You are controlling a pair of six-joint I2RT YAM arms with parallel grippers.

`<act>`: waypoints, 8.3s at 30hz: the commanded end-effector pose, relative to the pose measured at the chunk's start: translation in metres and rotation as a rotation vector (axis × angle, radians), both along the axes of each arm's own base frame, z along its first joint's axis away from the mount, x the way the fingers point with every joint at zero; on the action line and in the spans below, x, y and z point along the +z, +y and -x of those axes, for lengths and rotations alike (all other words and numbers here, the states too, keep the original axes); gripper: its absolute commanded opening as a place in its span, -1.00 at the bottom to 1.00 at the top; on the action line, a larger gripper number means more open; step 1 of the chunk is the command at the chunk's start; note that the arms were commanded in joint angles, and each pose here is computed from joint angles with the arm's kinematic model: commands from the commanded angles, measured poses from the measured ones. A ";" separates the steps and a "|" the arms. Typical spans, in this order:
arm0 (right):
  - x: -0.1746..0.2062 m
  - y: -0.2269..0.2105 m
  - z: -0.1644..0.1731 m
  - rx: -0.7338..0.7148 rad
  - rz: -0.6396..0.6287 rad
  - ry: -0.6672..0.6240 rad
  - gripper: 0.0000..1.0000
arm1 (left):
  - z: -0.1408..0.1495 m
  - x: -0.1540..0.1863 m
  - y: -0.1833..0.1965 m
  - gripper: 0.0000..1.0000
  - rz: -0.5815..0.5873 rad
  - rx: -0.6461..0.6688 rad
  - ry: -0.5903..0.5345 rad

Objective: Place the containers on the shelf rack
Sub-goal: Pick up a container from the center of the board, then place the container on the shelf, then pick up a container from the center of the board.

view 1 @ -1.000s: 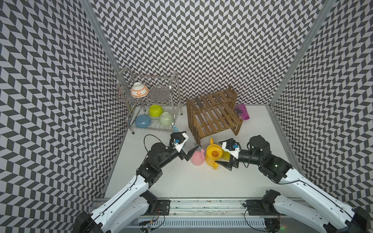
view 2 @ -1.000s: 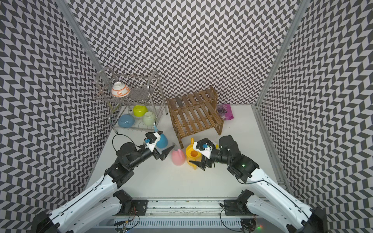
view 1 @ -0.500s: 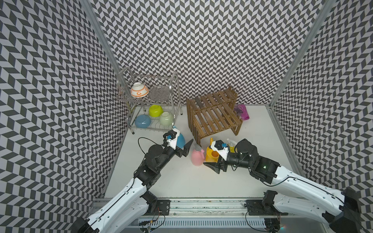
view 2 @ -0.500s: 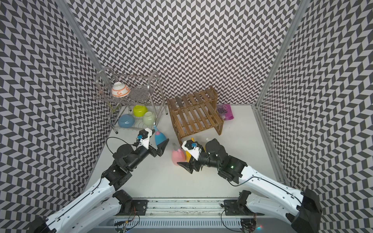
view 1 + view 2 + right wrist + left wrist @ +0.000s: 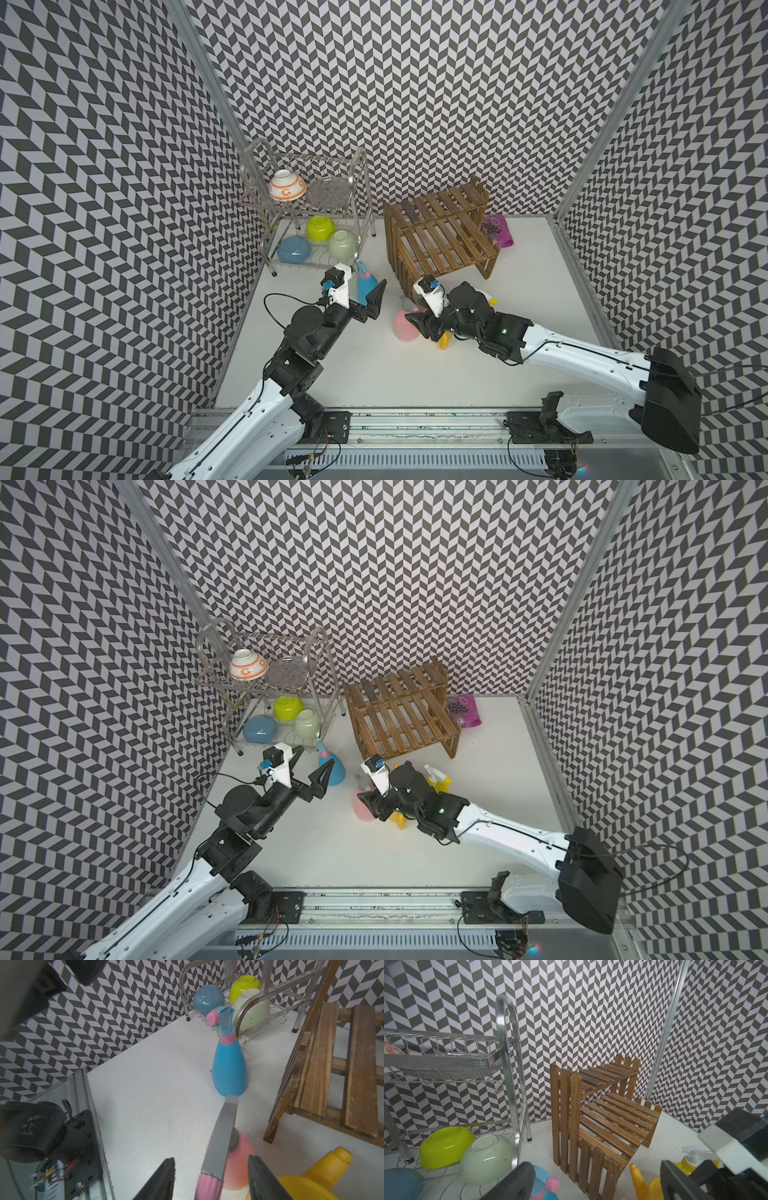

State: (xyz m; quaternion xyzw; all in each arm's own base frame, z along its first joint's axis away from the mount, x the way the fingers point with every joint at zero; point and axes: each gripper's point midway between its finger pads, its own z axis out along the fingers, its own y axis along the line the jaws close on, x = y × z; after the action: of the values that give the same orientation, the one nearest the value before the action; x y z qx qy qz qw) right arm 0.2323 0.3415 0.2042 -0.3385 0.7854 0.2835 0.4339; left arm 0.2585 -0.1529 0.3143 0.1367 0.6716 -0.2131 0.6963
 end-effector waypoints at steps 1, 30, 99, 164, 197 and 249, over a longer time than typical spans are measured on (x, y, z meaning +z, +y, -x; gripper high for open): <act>0.019 0.007 -0.008 -0.033 -0.048 -0.038 -0.05 | 0.006 0.008 0.001 0.91 -0.008 -0.011 -0.010; 0.153 -0.062 0.074 0.471 -0.084 -0.620 -1.00 | 0.106 0.042 -0.071 0.91 -0.488 -0.689 -0.422; 0.175 -0.190 0.014 -0.437 -0.574 -0.566 0.99 | -0.013 0.085 -0.098 -1.00 -0.126 -0.354 -0.053; 0.135 -0.192 0.007 -0.466 -0.448 -0.492 1.00 | -0.206 0.170 -0.092 0.57 -0.128 0.048 0.027; 0.119 -0.172 0.015 -0.375 -0.503 -0.331 0.99 | 0.005 0.039 -0.026 1.00 0.415 -0.286 0.022; 0.047 -0.227 -0.044 -0.504 0.015 -0.206 -1.00 | 0.030 0.029 -0.043 1.00 0.085 -0.389 -0.044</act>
State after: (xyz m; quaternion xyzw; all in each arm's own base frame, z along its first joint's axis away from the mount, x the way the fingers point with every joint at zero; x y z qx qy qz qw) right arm 0.2729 0.1257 0.2088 -0.1846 0.8287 0.1447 0.5081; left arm 0.2347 -0.1955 0.3232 0.2158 0.6276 -0.3759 0.6467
